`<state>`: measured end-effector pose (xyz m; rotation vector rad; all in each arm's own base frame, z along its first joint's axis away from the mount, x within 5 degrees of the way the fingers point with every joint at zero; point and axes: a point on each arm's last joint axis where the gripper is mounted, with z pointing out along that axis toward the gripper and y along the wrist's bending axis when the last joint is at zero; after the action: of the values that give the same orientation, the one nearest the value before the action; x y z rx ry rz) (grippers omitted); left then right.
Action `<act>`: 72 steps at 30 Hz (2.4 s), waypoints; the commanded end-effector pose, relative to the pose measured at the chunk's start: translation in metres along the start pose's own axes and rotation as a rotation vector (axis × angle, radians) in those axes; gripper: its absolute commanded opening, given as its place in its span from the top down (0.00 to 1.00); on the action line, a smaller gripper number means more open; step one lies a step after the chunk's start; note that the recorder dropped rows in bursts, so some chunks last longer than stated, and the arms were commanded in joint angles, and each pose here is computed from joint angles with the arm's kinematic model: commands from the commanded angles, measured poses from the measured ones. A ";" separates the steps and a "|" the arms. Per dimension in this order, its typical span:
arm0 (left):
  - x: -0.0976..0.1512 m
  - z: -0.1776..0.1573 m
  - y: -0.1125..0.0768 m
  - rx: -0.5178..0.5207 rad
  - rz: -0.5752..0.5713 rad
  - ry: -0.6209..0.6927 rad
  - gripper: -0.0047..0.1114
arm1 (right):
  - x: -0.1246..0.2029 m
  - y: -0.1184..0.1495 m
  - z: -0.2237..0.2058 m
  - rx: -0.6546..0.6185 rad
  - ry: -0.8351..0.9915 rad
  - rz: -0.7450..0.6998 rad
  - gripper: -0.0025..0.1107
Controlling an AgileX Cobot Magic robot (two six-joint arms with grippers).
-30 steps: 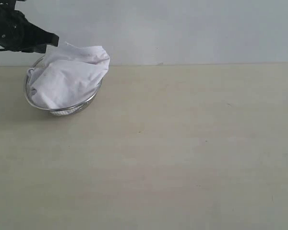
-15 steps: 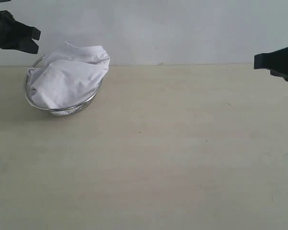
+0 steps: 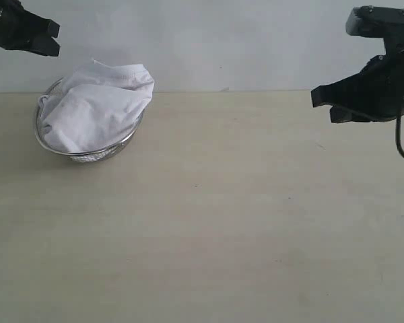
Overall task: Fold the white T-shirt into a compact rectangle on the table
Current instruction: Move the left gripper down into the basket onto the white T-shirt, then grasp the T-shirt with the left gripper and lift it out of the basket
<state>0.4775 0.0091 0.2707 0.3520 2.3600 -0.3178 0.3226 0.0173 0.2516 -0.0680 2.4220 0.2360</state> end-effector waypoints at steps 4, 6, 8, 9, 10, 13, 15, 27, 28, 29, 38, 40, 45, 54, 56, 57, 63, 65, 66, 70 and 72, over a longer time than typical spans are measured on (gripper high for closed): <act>-0.005 0.011 -0.025 0.032 0.072 0.033 0.48 | 0.002 0.004 0.014 -0.071 0.038 -0.023 0.98; -0.003 0.019 -0.031 0.034 0.096 0.054 0.43 | 0.002 0.004 0.014 -0.073 0.041 -0.021 0.98; 0.001 0.030 -0.037 0.040 0.095 0.082 0.38 | 0.002 0.004 0.014 -0.076 0.045 -0.019 0.98; 0.003 0.035 -0.040 0.039 0.104 0.097 0.36 | 0.002 0.004 0.014 -0.076 0.045 -0.019 0.98; 0.008 0.043 -0.039 0.025 0.106 0.122 0.33 | 0.003 0.004 0.014 -0.079 0.049 -0.019 0.98; 0.019 0.060 -0.037 0.002 0.070 0.181 0.28 | 0.003 0.004 0.014 -0.082 0.054 -0.019 0.98; 0.027 0.071 -0.034 -0.004 0.039 0.211 0.25 | 0.004 0.005 0.014 -0.084 0.059 -0.020 0.98; 0.064 0.119 -0.028 0.036 -0.115 0.326 0.14 | 0.004 0.005 0.014 -0.085 0.060 -0.020 0.98; 0.067 0.122 -0.028 0.046 -0.127 0.334 0.14 | 0.004 0.005 0.014 -0.085 0.060 -0.020 0.98; 0.071 0.126 -0.028 0.055 -0.138 0.347 0.15 | 0.003 0.005 0.014 -0.083 0.057 -0.019 0.98; 0.101 0.152 -0.022 0.064 -0.152 0.452 0.36 | 0.002 0.004 0.014 -0.074 0.042 -0.019 0.98; 0.105 0.155 -0.021 0.061 -0.152 0.461 0.51 | 0.002 0.004 0.014 -0.074 0.042 -0.019 0.98; 0.110 0.155 -0.011 0.023 -0.111 0.487 0.90 | 0.002 0.004 0.014 -0.074 0.042 -0.019 0.98; 0.108 0.132 0.027 -0.056 -0.192 0.474 0.92 | 0.002 0.004 0.014 -0.073 0.039 -0.019 0.98; 0.095 0.124 0.021 -0.009 -0.183 0.416 0.92 | 0.001 0.003 0.014 -0.069 0.033 -0.019 0.98; 0.086 0.118 0.019 0.002 -0.184 0.378 0.92 | 0.001 0.003 0.014 -0.069 0.033 -0.019 0.98; 0.029 0.064 0.001 0.064 -0.132 0.149 0.92 | 0.000 0.003 0.014 -0.064 0.024 -0.020 0.98; 0.006 0.041 -0.007 0.084 -0.123 0.058 0.92 | 0.000 0.003 0.014 -0.064 0.024 -0.027 0.98; -0.001 0.033 -0.010 0.094 -0.127 0.027 0.92 | 0.000 0.003 0.014 -0.064 0.024 -0.031 0.98; -0.022 0.003 -0.024 0.153 -0.099 -0.050 0.92 | -0.001 0.002 0.014 -0.054 0.007 -0.034 0.98; -0.030 -0.010 -0.035 0.188 -0.078 -0.080 0.92 | -0.003 0.001 0.014 -0.045 -0.009 -0.033 0.98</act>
<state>0.4887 -0.0145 0.2734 0.2860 2.3545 -0.5254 0.3306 0.0228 0.2397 -0.1274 2.4373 0.3000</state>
